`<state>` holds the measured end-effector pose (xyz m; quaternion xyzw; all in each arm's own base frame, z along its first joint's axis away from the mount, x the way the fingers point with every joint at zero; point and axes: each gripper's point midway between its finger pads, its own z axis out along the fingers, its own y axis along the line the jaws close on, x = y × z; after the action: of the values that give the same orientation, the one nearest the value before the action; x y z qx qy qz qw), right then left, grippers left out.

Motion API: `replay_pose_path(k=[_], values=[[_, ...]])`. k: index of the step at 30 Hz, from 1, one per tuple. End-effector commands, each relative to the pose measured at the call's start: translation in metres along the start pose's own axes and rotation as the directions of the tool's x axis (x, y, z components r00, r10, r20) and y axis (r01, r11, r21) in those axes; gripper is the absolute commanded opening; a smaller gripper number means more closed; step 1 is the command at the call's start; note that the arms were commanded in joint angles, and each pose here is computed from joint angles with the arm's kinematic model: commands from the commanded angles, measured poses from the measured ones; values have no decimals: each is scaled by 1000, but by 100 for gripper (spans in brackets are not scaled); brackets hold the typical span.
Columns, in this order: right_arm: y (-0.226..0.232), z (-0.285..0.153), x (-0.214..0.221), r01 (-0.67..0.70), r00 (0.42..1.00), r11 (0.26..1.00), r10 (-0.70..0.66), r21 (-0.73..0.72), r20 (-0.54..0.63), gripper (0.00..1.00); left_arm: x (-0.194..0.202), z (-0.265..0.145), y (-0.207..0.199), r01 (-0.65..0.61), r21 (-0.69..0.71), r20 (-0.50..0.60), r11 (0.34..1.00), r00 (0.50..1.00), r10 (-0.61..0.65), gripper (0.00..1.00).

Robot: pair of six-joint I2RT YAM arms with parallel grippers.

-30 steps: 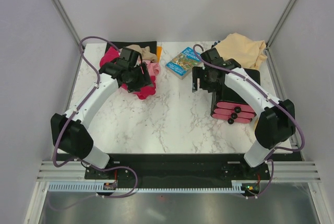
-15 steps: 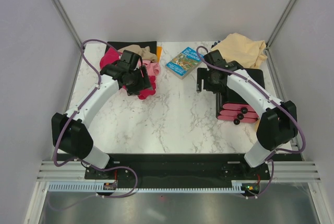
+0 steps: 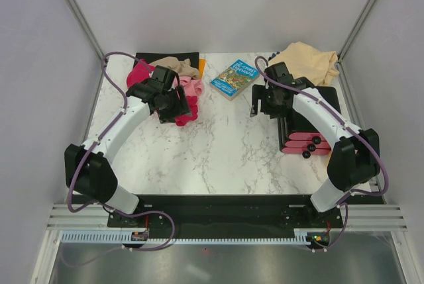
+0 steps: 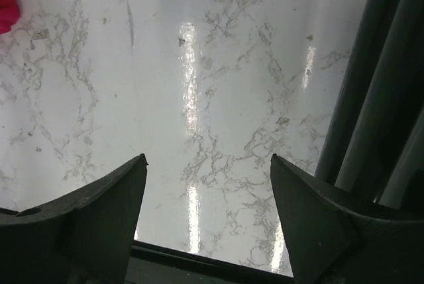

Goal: Fold and stack the t-shirts

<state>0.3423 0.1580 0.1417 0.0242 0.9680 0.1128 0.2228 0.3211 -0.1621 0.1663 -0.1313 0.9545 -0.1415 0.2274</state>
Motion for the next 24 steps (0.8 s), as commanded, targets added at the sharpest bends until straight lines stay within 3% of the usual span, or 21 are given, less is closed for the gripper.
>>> replay_pose_path(k=[1,7,12,17,24], values=[[36,-24,-33,35,994,985,-16,-168,108,83,-7,-12,5,27,-6,60,1000,998,-26,72],[67,-50,-60,68,981,954,-10,-292,192,83,-3,-14,7,36,-5,55,999,998,-35,72],[85,-54,-60,21,980,913,63,-408,191,83,-9,-38,4,69,18,102,997,992,-70,72],[97,-31,-59,-19,983,880,104,-475,154,82,7,-69,23,102,21,158,995,982,-104,72],[112,-2,-81,-12,987,868,91,-497,135,81,47,-83,59,156,21,193,988,969,-157,72]])
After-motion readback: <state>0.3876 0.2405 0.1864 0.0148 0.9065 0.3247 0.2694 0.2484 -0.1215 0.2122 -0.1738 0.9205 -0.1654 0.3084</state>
